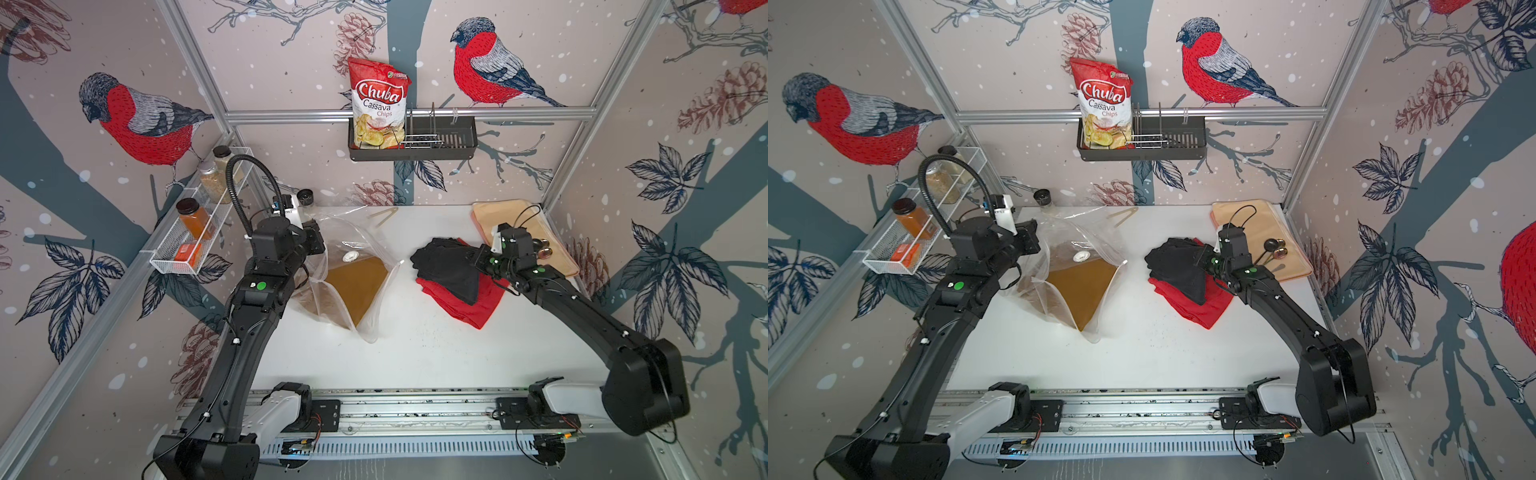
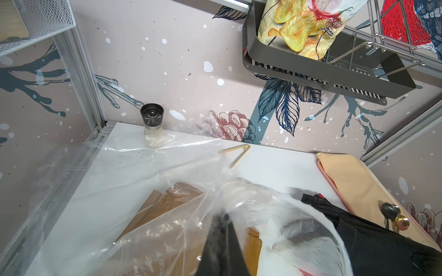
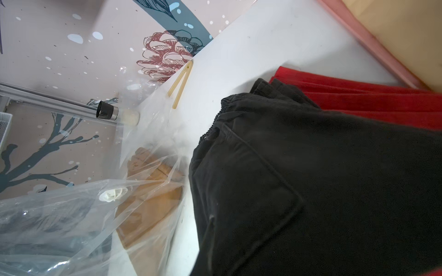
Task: Take the trousers out of the vacuum bag
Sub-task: Place the trousers at the center of the board, then adjust the trousers at the center of the board.
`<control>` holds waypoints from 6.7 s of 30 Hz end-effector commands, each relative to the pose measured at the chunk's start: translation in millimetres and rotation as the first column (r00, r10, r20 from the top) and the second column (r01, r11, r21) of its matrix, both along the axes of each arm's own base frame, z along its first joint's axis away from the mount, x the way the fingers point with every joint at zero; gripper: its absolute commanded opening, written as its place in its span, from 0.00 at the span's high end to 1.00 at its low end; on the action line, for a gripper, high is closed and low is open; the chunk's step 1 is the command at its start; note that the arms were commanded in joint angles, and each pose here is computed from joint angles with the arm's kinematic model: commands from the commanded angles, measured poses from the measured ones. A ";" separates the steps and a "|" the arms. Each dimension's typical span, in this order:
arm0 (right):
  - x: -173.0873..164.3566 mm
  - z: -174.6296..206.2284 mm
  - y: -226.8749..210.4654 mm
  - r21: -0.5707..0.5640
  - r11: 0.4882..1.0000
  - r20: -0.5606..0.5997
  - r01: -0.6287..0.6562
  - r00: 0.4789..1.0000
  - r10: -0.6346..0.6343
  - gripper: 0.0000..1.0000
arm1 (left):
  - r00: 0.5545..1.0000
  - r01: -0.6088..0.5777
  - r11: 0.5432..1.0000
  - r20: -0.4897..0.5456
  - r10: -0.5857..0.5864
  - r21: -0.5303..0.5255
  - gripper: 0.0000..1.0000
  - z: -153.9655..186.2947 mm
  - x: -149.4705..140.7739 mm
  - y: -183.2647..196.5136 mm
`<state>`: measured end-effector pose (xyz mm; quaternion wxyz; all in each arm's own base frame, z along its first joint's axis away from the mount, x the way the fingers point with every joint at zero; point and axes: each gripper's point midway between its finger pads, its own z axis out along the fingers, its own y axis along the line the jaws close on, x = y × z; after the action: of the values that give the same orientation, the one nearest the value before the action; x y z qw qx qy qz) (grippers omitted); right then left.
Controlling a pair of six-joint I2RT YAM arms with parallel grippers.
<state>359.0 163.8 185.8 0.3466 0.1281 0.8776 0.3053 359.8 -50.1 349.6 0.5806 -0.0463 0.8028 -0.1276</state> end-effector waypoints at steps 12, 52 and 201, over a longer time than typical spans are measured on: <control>37.2 41.4 -17.2 -0.096 0.990 0.118 0.101 0.989 -0.089 1.00 | 0.998 0.050 0.998 0.045 -0.048 -0.041 1.00 6.3 4.7 -10.2; -30.9 -45.7 -35.6 -0.153 0.987 0.029 0.058 0.998 -0.054 0.00 | 0.994 0.111 0.993 0.027 -0.110 -0.026 1.00 -2.4 8.7 -31.8; -12.5 -94.5 -144.1 -0.004 0.890 -0.122 0.456 0.883 -0.453 1.00 | 0.974 0.227 0.974 -0.004 -0.227 -0.009 1.00 -21.3 17.7 -68.1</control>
<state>332.4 25.9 74.3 0.3173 0.3695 0.8426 0.2299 376.7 -115.0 320.3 0.5470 0.0344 0.8143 -0.1910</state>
